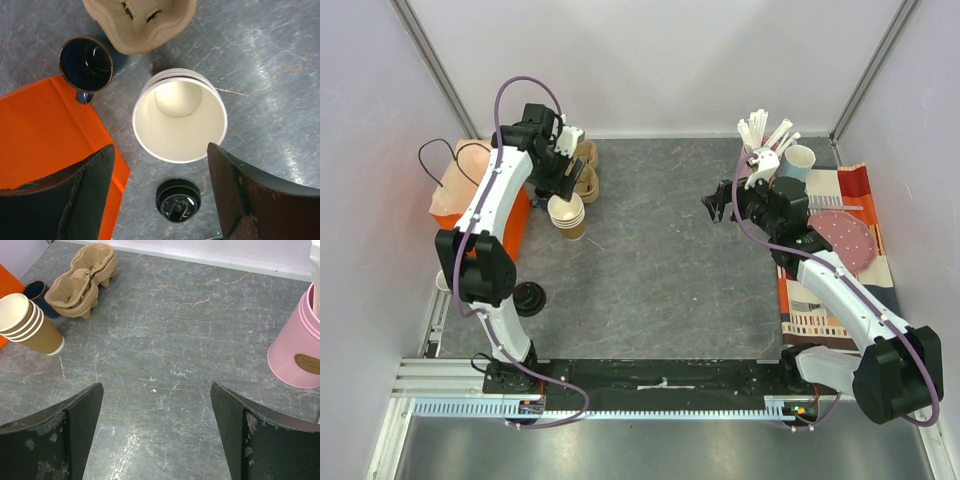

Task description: Pack the takeout coffee

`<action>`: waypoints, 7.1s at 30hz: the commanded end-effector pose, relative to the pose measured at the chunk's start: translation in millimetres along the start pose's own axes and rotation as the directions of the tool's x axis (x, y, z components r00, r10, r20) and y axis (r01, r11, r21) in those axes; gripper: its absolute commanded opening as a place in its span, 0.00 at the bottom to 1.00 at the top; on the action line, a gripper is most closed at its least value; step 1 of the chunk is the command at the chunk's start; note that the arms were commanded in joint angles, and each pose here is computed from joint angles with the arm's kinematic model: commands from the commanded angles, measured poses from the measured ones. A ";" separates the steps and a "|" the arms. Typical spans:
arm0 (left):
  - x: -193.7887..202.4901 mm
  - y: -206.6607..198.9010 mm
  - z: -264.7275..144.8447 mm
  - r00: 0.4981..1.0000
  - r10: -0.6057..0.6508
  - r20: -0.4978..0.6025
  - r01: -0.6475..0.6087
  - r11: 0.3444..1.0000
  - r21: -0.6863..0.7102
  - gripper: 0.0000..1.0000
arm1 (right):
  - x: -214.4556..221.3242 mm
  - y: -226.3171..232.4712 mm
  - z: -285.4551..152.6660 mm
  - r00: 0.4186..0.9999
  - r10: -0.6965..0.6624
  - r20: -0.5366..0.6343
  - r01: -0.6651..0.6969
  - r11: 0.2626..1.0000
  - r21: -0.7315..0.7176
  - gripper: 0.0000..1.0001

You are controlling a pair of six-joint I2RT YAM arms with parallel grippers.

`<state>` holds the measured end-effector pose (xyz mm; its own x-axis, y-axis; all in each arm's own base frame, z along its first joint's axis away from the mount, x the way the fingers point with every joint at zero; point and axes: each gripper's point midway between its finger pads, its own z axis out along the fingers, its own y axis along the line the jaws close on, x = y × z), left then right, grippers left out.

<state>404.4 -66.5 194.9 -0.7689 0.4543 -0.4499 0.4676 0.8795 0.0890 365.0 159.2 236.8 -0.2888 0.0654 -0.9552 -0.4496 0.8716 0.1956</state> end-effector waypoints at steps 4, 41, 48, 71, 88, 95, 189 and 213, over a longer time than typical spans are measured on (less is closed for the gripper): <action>3.9 27.9 36.4 0.998 0.028 -0.052 -0.031 0.998 -0.062 0.75 | -16.7 5.9 4.6 0.999 -0.031 0.044 0.032 0.999 -0.015 0.97; -50.8 -212.0 52.6 0.882 0.417 0.220 -0.472 0.780 0.410 0.02 | -6.2 -36.5 -1.9 1.000 0.026 -0.011 -0.022 0.963 0.270 0.98; -66.0 -242.9 70.9 0.799 0.516 0.309 -0.600 0.719 0.351 0.03 | 8.2 -47.5 -7.0 0.996 0.079 -0.038 -0.062 0.941 0.331 0.98; -87.4 -216.1 -1.2 0.907 0.309 0.287 -0.411 0.802 0.433 0.63 | 34.7 16.5 38.0 0.956 0.147 -0.256 -0.153 0.988 -0.002 0.68; -61.8 -166.6 1.1 0.974 0.159 0.159 -0.210 0.897 0.390 0.63 | 80.7 49.7 58.5 0.862 -0.096 -0.497 0.094 0.995 -0.029 0.36; -62.3 -164.4 2.1 0.969 0.182 0.168 -0.234 0.894 0.382 0.63 | 68.4 60.3 55.8 0.867 -0.148 -0.475 0.148 0.988 -0.038 0.22; -52.8 -234.9 58.0 0.985 0.093 0.145 -0.154 0.850 0.503 0.46 | 104.6 -94.7 14.3 0.882 0.276 -0.381 -0.054 0.863 0.502 0.29; -58.2 -238.2 42.6 0.976 0.141 0.167 -0.210 0.820 0.533 0.02 | 38.1 60.2 56.2 0.931 0.129 -0.341 -0.160 0.985 -0.065 0.51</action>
<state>354.7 -298.9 134.1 -0.6533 0.5488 -0.5215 0.7422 0.6000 -0.2984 374.2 206.7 190.5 -0.6154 -0.0092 -0.7882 -0.3471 0.9010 0.2604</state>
